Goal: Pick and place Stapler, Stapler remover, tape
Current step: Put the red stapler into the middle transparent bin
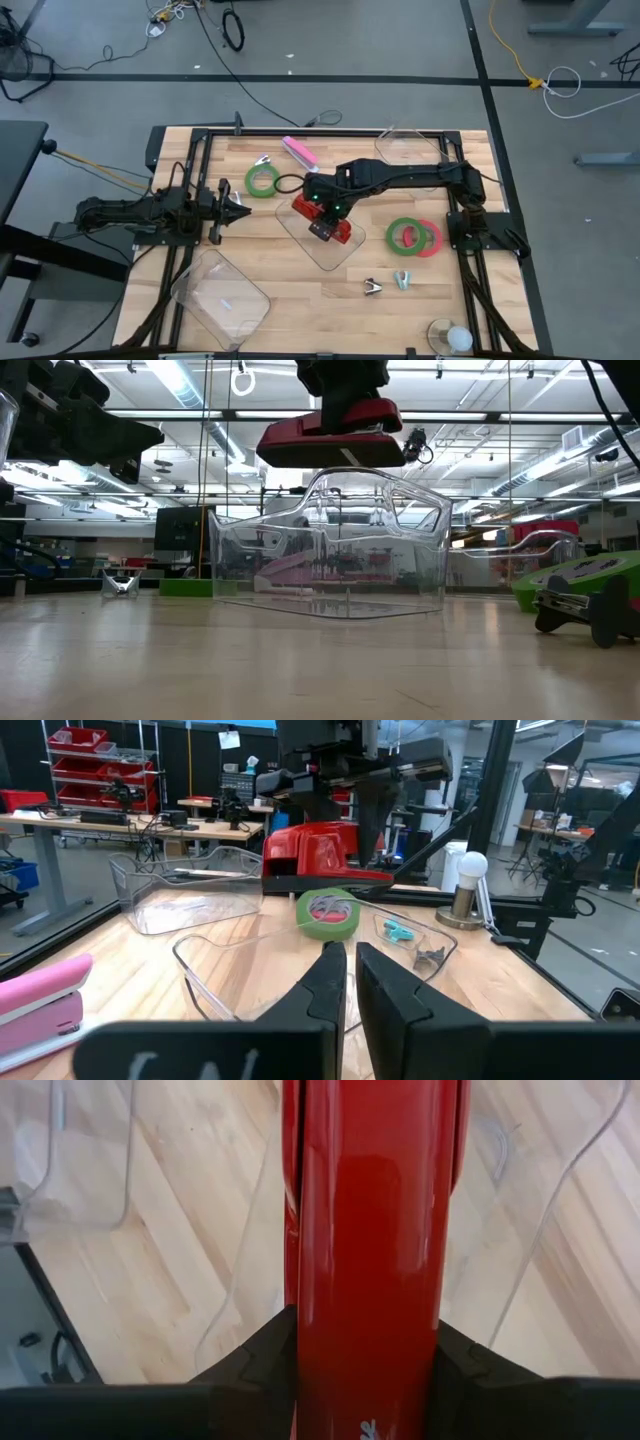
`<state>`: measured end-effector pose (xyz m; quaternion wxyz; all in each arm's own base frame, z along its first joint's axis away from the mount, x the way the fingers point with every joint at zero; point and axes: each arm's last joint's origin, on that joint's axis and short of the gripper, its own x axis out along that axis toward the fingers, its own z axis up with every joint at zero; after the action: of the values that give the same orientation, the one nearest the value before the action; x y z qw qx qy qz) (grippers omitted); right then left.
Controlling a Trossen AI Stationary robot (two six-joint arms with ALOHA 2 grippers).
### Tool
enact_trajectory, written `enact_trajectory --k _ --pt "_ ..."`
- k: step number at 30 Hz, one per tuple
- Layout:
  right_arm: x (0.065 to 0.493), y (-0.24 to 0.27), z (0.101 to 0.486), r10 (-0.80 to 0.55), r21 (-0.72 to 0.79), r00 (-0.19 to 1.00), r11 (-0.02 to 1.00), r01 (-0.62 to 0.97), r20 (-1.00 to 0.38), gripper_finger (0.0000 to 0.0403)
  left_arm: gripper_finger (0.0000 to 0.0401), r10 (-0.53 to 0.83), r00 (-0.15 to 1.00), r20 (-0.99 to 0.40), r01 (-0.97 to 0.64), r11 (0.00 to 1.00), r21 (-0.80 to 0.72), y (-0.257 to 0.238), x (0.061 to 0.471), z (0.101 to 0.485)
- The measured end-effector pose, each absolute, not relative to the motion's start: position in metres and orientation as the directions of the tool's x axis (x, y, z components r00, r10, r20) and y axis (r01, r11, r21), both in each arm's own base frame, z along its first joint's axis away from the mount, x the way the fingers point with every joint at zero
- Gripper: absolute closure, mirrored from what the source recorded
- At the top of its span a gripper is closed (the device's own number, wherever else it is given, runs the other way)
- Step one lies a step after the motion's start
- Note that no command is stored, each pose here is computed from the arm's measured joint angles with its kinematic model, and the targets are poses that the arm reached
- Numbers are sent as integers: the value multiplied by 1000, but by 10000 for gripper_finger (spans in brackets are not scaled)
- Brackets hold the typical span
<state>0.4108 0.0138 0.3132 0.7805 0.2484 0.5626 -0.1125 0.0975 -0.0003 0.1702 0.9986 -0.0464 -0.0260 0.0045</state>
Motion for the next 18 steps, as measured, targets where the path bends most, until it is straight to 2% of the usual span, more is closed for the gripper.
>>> enact_trajectory --k 8,18 --pt "414 14 306 103 249 319 852 460 -942 261 371 11 999 52 -7 996 -93 0 98 170" --pt "431 11 268 91 195 228 850 490 -969 261 371 11 999 52 -7 996 -93 0 98 170"
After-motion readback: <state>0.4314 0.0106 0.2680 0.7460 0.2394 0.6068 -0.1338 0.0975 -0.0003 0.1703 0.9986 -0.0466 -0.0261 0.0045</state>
